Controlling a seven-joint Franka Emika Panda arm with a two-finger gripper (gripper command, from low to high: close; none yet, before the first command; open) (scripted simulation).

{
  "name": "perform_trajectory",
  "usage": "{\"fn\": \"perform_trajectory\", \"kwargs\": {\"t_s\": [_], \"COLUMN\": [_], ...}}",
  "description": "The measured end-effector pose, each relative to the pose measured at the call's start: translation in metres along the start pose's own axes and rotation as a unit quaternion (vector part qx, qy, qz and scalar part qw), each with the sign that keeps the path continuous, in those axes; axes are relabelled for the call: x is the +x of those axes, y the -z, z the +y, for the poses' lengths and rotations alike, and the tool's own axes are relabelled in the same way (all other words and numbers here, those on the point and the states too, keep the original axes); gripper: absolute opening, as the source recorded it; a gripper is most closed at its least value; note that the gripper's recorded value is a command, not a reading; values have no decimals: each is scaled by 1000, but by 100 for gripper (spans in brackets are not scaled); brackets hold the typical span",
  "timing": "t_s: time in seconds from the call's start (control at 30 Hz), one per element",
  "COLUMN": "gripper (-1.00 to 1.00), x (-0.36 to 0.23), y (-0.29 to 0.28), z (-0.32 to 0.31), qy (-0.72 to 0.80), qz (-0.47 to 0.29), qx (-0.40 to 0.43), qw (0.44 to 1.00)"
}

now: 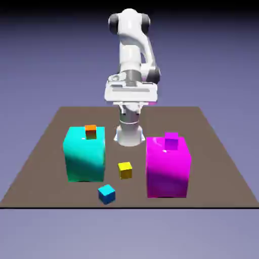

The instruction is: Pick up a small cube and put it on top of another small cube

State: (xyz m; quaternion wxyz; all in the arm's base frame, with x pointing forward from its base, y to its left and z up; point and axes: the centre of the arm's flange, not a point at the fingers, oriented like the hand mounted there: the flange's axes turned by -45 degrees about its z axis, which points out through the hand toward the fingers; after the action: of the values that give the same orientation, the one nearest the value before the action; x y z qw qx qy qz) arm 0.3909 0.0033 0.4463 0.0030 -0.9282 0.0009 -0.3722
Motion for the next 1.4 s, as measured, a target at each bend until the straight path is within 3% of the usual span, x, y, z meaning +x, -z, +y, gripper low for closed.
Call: {"fn": "perform_trajectory", "kwargs": {"t_s": [0.43,0.9,1.23,1.27,1.4], "gripper": [0,0,0,-100,-100], "x": [-91,-210,-256,-259,-246], "y": [-87,-139,-187,-190,-179], "z": [16,29,28,28,29], "qy": [-302,-569,-570,-570,-570], "qz": [-172,-299,-299,-299,-299], "qx": [-66,-225,-225,-225,-225], "qw": [935,732,732,732,732]}}
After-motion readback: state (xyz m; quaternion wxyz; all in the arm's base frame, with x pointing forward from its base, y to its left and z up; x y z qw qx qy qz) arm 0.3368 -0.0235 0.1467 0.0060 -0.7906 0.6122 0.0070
